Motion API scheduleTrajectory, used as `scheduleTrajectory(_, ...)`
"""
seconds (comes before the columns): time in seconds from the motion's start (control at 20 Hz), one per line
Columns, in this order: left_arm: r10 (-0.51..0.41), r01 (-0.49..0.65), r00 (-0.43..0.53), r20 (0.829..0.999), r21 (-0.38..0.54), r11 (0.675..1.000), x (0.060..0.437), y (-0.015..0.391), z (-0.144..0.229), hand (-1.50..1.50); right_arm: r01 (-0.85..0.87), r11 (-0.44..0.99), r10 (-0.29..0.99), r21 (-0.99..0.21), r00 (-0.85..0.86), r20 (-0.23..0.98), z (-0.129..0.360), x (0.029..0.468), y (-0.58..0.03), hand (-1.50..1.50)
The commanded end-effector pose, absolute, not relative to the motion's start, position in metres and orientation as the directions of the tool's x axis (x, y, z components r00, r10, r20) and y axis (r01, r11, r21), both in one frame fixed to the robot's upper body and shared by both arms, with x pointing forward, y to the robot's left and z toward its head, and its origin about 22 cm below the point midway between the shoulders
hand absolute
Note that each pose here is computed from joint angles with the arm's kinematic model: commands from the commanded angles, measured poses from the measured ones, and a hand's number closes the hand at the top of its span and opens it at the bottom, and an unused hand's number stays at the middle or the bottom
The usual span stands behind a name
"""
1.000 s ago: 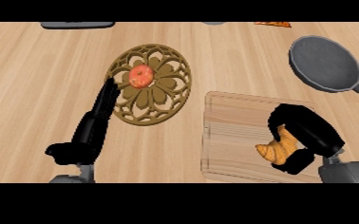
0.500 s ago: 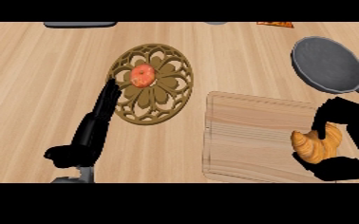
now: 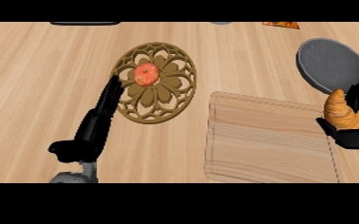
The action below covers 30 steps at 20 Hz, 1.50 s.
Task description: Pick the croissant from the cutting board and place it in the pan
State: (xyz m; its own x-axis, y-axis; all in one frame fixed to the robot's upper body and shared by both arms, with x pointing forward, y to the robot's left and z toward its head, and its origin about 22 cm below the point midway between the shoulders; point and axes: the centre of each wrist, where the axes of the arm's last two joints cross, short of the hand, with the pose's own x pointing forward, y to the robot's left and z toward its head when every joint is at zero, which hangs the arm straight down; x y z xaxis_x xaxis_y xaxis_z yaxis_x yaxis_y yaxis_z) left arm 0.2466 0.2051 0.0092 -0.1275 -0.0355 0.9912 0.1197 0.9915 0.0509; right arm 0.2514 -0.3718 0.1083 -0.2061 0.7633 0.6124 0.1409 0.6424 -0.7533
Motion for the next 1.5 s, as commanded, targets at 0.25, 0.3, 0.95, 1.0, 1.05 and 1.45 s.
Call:
scheduleTrajectory(0.25,-0.03,0.141,-0.138,0.99,0.05,0.989,0.242,0.204,0.008,0.0,0.355,0.557,0.827,-0.751,-0.145,0.544,0.082,0.313,-0.405,1.5)
scheduleTrajectory(0.3,-0.026,0.139,-0.153,0.988,0.048,0.989,0.249,0.19,0.014,0.0,0.378,0.508,0.859,-0.774,-0.148,0.49,0.092,0.308,-0.436,1.5)
scheduleTrajectory(0.95,-0.022,0.171,-0.161,0.987,0.05,0.984,0.251,0.172,0.011,0.0,0.533,0.551,0.799,-0.642,-0.116,0.59,0.085,0.367,-0.456,1.5)
scheduleTrajectory(1.0,-0.034,0.196,-0.158,0.987,0.065,0.978,0.25,0.189,0.01,0.0,0.549,0.544,0.799,-0.635,-0.107,0.591,0.089,0.36,-0.469,1.5)
scheduleTrajectory(1.05,-0.025,0.191,-0.149,0.988,0.053,0.98,0.261,0.183,0.015,0.0,0.528,0.552,0.803,-0.646,-0.125,0.583,0.081,0.366,-0.459,1.5)
scheduleTrajectory(1.45,-0.012,0.219,-0.172,0.985,0.05,0.974,0.259,0.18,0.021,0.0,0.035,0.601,0.793,-0.799,0.096,0.601,0.058,0.365,-0.453,-1.5)
